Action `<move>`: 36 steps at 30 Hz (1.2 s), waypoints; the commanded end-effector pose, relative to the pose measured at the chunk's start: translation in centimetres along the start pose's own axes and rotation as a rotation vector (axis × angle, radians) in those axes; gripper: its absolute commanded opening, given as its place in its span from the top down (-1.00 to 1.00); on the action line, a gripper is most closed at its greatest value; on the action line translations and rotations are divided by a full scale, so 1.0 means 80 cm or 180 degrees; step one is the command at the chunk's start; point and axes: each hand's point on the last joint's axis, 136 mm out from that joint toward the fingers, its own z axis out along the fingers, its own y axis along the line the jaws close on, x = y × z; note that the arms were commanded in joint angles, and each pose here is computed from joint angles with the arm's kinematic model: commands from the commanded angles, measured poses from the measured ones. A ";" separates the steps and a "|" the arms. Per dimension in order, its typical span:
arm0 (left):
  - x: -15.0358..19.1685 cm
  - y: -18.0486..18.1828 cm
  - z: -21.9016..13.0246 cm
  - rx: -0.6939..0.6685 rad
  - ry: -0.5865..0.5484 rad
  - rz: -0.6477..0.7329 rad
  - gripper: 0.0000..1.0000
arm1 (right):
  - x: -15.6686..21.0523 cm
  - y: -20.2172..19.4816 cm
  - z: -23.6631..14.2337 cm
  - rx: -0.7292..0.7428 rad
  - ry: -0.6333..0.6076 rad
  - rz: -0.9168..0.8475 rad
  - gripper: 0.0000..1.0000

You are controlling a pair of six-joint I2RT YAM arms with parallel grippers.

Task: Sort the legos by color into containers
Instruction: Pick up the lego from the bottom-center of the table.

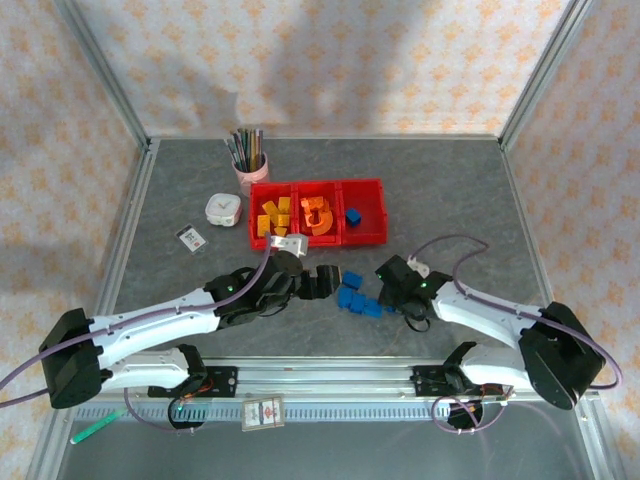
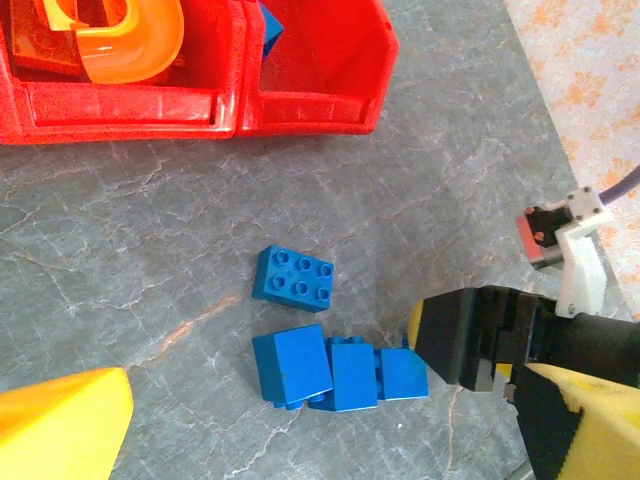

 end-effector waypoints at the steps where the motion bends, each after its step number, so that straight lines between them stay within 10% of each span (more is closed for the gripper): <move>1: -0.005 -0.012 0.000 0.0084 -0.0045 -0.0021 -0.98 | 0.004 -0.029 -0.004 0.0216 -0.0087 0.0115 -0.18; 24: -0.013 -0.018 0.000 0.0094 -0.0096 -0.0020 -0.99 | 0.001 -0.009 -0.001 -0.0026 -0.0095 -0.0025 0.39; 36: -0.044 -0.010 -0.020 -0.0108 -0.0382 0.0056 -0.99 | -0.096 0.058 -0.065 -0.0282 -0.0751 -0.0090 0.43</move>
